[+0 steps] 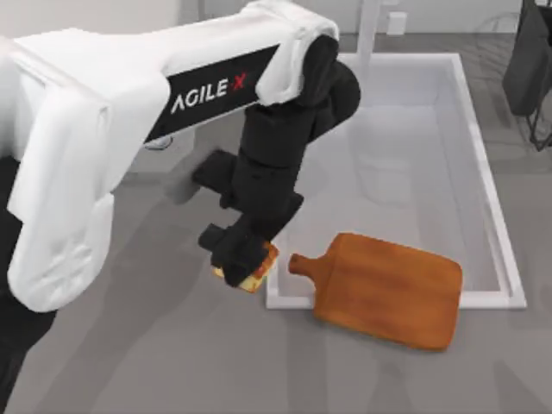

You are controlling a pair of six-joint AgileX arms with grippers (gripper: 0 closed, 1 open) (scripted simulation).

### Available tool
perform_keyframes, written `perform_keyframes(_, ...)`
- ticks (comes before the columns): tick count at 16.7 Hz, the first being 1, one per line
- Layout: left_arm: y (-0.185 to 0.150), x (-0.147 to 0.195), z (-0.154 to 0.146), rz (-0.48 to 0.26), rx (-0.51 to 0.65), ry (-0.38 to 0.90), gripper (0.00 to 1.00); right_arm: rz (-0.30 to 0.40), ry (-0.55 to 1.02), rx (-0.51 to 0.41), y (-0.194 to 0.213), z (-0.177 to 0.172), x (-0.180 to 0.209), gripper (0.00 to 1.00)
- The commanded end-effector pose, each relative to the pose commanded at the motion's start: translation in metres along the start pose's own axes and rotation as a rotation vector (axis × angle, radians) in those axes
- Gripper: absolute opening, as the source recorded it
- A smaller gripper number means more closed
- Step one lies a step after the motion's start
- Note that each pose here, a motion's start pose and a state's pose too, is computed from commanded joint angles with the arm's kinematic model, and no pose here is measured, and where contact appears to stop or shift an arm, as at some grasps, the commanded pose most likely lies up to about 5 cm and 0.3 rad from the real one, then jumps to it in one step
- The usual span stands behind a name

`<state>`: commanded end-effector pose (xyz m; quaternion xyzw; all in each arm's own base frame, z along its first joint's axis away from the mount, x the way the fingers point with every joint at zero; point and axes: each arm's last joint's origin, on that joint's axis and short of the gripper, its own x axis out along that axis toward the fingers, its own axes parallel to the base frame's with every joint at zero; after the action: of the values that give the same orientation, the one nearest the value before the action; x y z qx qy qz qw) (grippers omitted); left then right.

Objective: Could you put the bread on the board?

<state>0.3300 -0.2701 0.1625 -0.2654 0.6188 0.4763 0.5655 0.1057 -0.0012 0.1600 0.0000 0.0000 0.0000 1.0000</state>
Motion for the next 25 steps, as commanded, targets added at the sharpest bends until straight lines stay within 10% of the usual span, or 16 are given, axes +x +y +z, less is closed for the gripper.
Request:
perform_keyframes(9, -0.018, -0.034, -0.099, -0.243, -0.453, 0.135, 0.0, 0.0, 0.0, 0.0, 0.0, 0.0, 0.0, 1.0)
perform_keyframes(25, -0.026, -0.016, -0.103, -0.246, -0.481, 0.155, 0.0, 0.0, 0.0, 0.0, 0.0, 0.0, 0.0, 1.0)
